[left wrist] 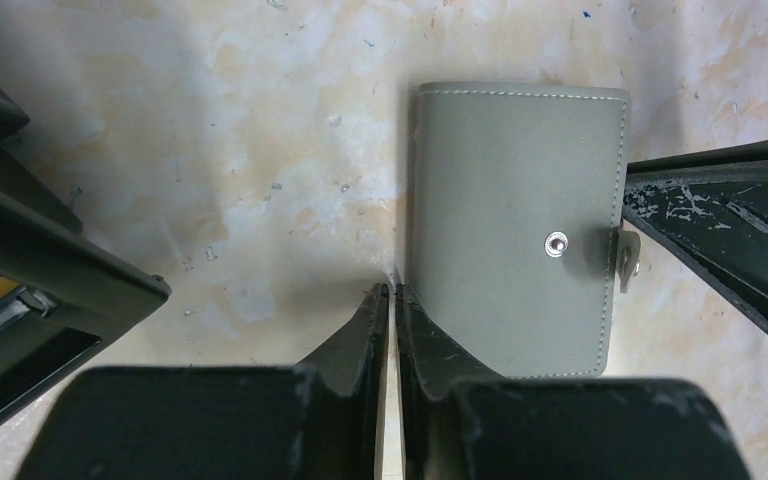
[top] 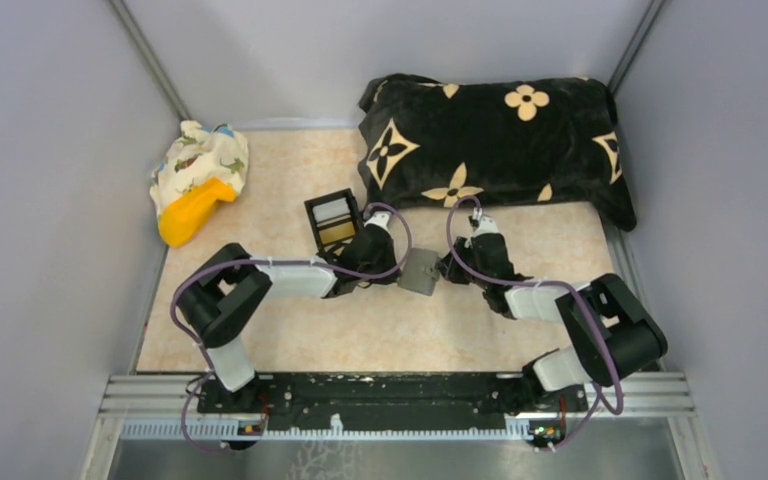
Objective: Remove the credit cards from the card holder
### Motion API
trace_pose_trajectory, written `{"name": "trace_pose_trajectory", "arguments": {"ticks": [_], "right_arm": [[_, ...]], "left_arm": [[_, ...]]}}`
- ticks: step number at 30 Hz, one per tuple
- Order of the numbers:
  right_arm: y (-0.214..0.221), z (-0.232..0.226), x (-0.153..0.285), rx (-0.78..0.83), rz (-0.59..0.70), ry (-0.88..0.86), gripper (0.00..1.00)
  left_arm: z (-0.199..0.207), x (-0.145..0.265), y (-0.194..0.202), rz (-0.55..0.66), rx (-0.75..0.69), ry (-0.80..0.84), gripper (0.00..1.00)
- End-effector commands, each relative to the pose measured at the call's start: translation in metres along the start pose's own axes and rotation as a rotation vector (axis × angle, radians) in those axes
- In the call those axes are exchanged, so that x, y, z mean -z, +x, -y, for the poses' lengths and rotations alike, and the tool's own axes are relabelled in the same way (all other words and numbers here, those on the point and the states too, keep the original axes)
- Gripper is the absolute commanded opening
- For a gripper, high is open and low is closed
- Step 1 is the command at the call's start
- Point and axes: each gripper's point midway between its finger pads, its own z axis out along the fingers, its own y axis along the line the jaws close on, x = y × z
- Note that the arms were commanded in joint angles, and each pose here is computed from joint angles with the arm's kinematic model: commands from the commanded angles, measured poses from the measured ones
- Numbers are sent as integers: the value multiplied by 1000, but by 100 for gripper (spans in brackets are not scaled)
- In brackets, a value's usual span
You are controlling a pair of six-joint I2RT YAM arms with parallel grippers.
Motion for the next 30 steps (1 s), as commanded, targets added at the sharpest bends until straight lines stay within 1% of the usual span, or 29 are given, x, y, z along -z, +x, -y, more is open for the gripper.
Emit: {"name": "trace_pose_trajectory", "arguments": {"ticks": [1, 9, 18, 25, 30], "right_arm": [[-31, -32, 1, 27, 81, -103, 13], [-30, -46, 3, 38, 78, -152, 13], [-36, -84, 7, 107, 78, -243, 13], [-17, -79, -6, 115, 26, -224, 13], [0, -77, -14, 140, -28, -210, 14]], "left_arm": [[-1, -6, 20, -76, -8, 8, 12], [10, -8, 19, -83, -6, 47, 17], [24, -7, 18, -80, -4, 119, 30], [39, 1, 17, -76, -10, 201, 36], [40, 8, 14, -58, -43, 219, 46]]}}
